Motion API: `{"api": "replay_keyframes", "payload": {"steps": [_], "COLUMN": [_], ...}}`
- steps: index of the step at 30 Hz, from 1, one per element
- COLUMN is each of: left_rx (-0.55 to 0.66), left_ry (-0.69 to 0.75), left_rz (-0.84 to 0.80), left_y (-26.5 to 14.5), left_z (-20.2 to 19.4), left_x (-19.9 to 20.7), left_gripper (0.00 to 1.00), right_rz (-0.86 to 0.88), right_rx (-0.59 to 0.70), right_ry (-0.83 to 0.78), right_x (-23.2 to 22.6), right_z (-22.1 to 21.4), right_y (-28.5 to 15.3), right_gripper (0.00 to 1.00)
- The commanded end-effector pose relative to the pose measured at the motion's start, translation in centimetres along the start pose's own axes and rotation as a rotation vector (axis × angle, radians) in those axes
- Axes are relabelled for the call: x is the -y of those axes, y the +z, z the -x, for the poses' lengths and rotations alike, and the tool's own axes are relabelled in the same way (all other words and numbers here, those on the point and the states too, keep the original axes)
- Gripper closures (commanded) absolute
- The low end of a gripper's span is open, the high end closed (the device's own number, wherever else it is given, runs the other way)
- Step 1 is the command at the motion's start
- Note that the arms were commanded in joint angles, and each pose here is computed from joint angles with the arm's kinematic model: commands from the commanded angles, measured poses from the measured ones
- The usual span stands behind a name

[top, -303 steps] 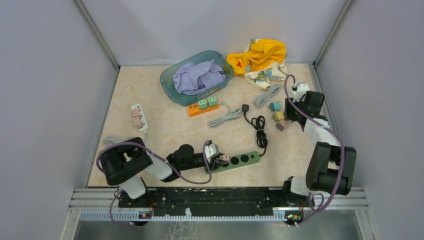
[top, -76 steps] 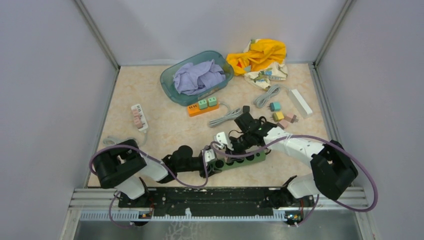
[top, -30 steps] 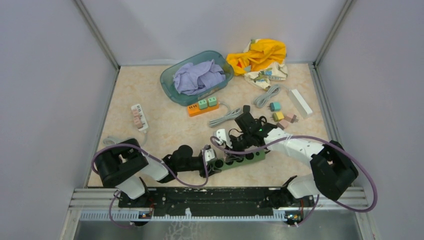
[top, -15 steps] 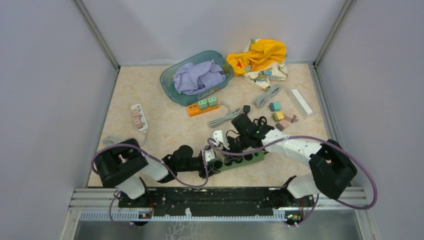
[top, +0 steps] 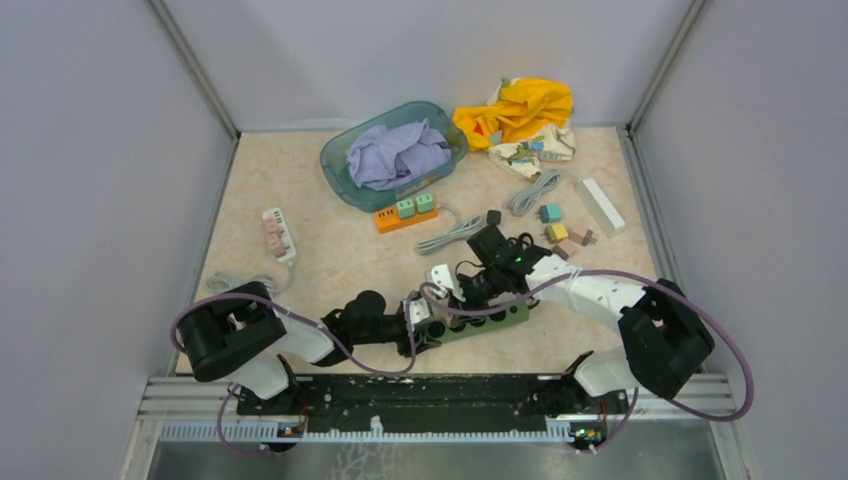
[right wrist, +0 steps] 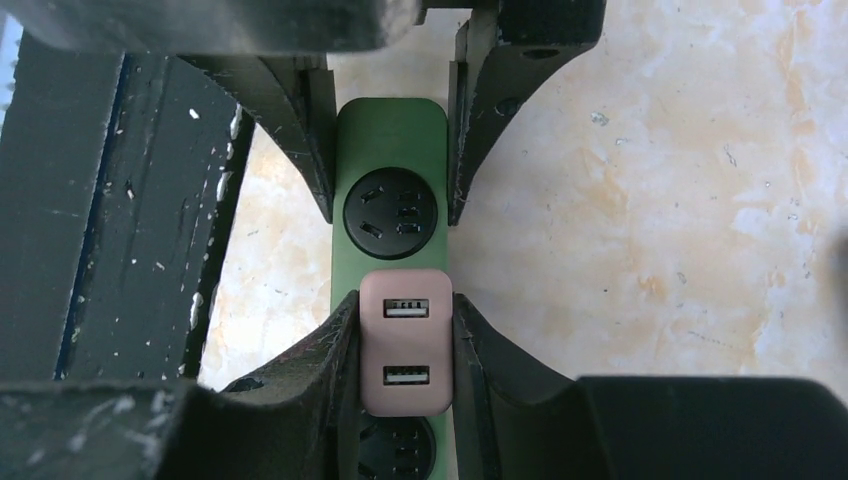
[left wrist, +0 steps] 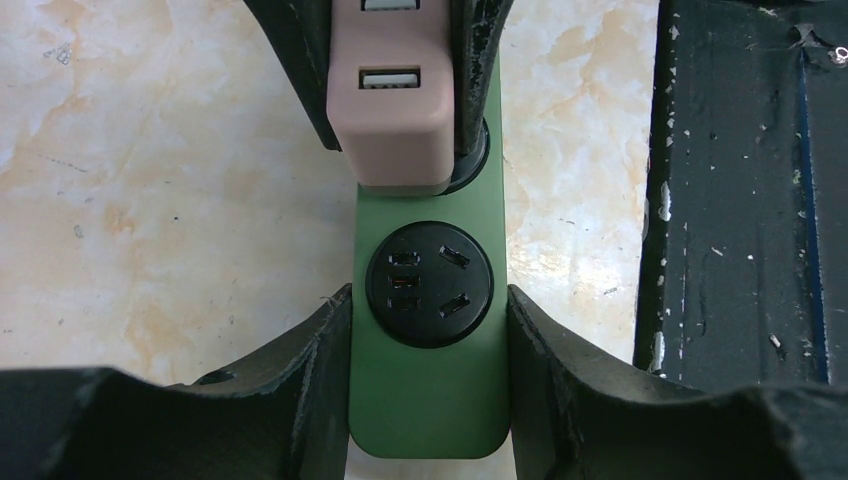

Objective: Pull the plug off the socket
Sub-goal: Remove the plug from the socket.

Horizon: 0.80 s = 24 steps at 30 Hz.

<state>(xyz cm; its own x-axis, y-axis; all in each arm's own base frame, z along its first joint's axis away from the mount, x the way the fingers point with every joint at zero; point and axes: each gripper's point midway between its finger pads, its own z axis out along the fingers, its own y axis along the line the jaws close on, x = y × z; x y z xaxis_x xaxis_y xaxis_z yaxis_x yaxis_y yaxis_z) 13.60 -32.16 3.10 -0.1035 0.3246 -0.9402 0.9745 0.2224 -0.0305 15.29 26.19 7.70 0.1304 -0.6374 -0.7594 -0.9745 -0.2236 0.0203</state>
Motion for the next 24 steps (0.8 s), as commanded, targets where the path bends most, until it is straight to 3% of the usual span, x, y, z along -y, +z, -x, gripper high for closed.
{"api": "replay_keyframes", "payload": {"steps": [1,7,10,16,20,24], "left_rx": [-0.047,-0.047,-0.053,-0.062,-0.059,-0.057], "left_ry": [-0.002,-0.010,-0.016,-0.012,-0.007,-0.011], "left_rz": [0.005,-0.011,-0.013,-0.006,-0.004,-0.007], "left_y": [-0.3,0.3,0.3,0.0,0.0,0.0], "left_z": [-1.0,-0.7,-0.9,-1.2,-1.0,-0.9], "left_x": [0.0,0.1,0.1,0.1,0.0,0.1], "left_gripper": [1.00,0.99,0.99,0.99,1.00,0.99], "right_rz": [0.082,-0.165,-0.214,-0.116,0.017,0.036], "right_rx": [0.177,0.133,0.116,0.110,0.172,0.210], "right_ry": [-0.156,0.010,-0.004,-0.066,-0.114,-0.094], "right_x": [-1.5,3.2,4.2,2.9,0.3,-0.3], "right_z": [4.8,5.7,5.6,4.2,4.7,5.5], "right_y": [0.3,1.3,0.5,-2.2,-2.0,-0.9], "right_gripper": [1.00,1.00,1.00,1.00,1.00,1.00]}}
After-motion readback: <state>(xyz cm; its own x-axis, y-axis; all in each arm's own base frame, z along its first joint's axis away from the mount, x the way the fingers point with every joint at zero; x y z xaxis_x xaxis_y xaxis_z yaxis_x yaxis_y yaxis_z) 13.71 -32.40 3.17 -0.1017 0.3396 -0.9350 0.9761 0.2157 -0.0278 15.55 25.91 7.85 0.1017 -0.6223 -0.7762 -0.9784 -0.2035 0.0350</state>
